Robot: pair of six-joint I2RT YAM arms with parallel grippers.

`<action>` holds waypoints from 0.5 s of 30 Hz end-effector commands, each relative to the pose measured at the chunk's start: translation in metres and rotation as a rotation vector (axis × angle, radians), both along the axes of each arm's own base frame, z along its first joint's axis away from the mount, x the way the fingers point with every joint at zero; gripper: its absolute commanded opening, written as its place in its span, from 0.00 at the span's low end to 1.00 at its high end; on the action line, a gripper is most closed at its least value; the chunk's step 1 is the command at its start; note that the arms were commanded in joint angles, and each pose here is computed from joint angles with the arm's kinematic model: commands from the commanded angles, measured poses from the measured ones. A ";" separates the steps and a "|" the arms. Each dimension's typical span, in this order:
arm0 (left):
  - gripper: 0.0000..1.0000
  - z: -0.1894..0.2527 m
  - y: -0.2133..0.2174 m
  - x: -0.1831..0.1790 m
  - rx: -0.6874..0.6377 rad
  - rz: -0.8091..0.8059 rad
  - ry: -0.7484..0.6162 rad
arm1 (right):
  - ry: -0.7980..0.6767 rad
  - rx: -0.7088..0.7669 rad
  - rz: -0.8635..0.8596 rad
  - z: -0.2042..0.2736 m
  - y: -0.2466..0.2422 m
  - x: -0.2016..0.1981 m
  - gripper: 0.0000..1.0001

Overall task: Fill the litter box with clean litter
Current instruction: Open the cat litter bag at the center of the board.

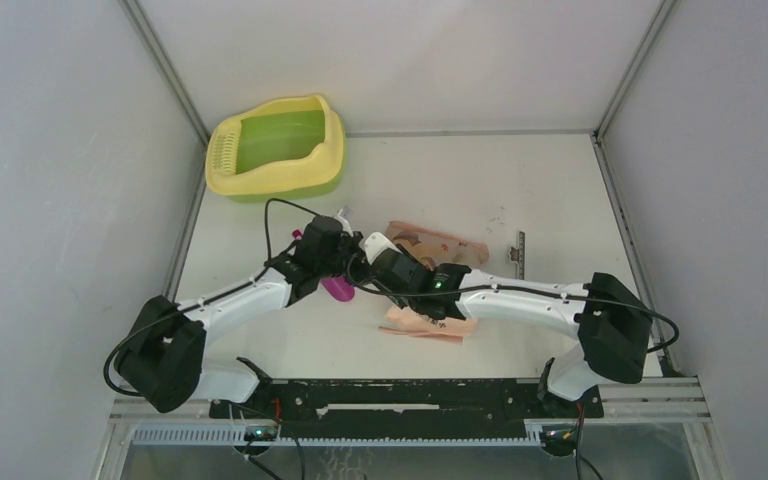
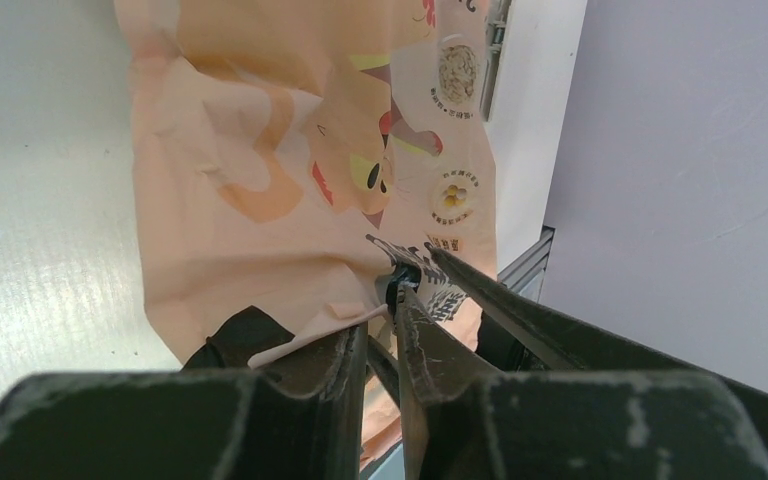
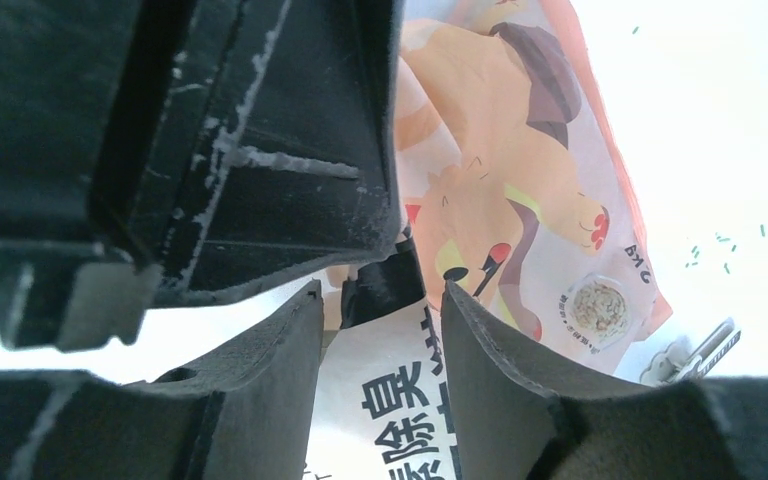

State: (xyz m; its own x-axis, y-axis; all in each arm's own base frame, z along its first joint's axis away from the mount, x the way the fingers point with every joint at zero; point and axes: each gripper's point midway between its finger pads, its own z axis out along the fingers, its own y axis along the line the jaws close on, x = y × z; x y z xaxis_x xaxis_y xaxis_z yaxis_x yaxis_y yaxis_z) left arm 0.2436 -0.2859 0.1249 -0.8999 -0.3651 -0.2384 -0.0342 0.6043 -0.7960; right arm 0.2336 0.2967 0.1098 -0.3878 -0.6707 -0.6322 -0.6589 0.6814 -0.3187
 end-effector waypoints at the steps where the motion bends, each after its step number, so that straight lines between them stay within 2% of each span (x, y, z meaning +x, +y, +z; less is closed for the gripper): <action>1: 0.20 0.010 -0.004 -0.002 -0.049 -0.020 -0.032 | -0.066 0.090 -0.033 0.030 -0.001 0.011 0.54; 15: 0.20 0.012 -0.004 -0.005 -0.065 -0.015 -0.035 | -0.062 0.053 -0.064 0.017 -0.008 0.020 0.48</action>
